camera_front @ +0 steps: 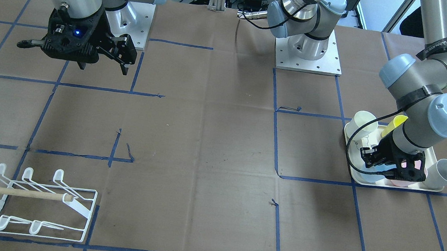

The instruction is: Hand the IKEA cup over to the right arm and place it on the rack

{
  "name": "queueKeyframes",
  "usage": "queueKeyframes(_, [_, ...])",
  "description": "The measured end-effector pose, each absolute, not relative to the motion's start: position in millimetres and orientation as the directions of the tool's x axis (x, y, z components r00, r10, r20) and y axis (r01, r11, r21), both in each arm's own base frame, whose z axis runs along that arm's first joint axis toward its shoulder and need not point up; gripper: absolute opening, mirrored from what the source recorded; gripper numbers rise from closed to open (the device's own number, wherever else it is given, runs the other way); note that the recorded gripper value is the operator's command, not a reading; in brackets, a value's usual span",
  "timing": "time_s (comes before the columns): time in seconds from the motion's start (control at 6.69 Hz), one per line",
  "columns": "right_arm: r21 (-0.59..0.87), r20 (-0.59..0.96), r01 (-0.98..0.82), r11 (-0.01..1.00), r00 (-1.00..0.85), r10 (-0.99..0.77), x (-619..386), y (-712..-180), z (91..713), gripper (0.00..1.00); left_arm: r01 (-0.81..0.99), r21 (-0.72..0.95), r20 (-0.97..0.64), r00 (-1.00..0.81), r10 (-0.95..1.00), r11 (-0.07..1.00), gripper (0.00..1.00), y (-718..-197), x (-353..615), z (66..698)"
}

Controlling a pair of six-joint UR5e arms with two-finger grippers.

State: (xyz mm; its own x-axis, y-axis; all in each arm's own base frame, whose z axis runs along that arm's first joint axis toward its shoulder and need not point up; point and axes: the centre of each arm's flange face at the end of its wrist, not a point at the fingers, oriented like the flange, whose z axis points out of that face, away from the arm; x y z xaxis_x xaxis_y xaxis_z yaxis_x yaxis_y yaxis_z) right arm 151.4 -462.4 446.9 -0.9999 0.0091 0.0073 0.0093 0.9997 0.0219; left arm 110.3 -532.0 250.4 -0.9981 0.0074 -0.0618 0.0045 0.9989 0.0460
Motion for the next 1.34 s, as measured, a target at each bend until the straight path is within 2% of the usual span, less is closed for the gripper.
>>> queueKeyframes(0.3, [-0.012, -0.007, 0.01, 1.0, -1.0, 0.01, 153, -466, 449, 1.0, 0.014, -0.004, -0.084, -0.996, 0.014, 1.0, 0.0, -542, 113, 299])
queueKeyframes(0.75, [-0.264, -0.178, 0.025, 0.964, -0.984, -0.024, 170, -482, 436, 1.0, 0.036, -0.022, -0.06, -0.998, 0.034, 0.999, 0.0, -571, 111, 411])
queueKeyframes(1.05, [-0.411, -0.382, 0.168, 0.896, -0.924, -0.002, 185, -475, 410, 1.0, 0.123, -0.123, 0.025, -0.992, 0.127, 0.985, 0.0, -604, 53, 470])
queueKeyframes(1.34, [-0.395, -0.593, 0.41, 0.822, -0.797, 0.113, 194, -461, 407, 1.0, 0.212, -0.251, 0.19, -0.946, 0.263, 0.944, 0.0, -610, -29, 495])
